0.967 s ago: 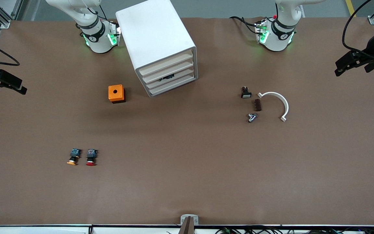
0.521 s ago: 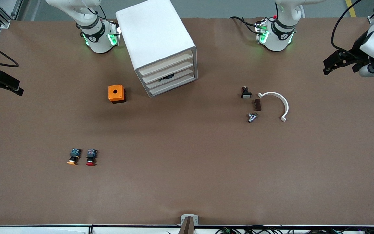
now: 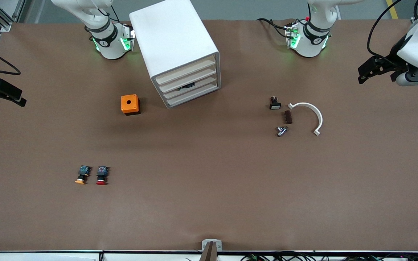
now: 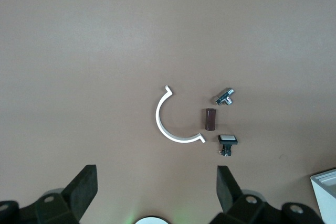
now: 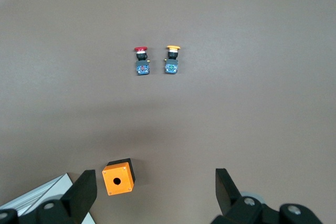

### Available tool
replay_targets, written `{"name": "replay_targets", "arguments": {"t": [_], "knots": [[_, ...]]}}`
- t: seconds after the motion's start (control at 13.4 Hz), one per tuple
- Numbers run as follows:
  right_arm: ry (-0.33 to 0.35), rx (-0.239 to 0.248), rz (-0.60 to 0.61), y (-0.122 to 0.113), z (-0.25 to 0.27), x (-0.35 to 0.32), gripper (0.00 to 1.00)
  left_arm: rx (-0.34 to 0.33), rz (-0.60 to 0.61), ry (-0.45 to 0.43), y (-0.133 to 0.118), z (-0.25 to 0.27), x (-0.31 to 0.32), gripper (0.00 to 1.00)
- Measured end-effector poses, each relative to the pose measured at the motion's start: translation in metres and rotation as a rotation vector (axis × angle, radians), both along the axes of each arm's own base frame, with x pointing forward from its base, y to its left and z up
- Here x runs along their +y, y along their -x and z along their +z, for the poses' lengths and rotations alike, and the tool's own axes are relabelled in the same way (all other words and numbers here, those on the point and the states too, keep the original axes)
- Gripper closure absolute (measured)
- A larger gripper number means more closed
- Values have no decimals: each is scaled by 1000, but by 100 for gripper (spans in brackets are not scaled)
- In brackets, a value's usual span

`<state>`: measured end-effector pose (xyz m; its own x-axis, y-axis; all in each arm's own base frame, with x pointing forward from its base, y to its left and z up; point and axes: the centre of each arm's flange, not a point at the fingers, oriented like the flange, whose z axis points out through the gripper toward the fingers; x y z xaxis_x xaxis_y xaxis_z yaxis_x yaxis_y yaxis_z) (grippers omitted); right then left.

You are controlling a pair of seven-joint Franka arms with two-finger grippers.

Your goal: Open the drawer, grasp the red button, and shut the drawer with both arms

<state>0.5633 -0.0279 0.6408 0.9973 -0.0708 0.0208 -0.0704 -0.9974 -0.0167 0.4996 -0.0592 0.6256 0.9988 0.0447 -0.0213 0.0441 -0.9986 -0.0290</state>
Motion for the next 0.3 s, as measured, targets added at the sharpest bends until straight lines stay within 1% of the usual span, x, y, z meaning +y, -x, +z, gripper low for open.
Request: {"name": "replay_targets", "arguments": {"t": [0.3], "knots": [[0, 0, 0, 0, 0, 0, 0, -5, 0, 0, 0, 2, 0, 0]]}}
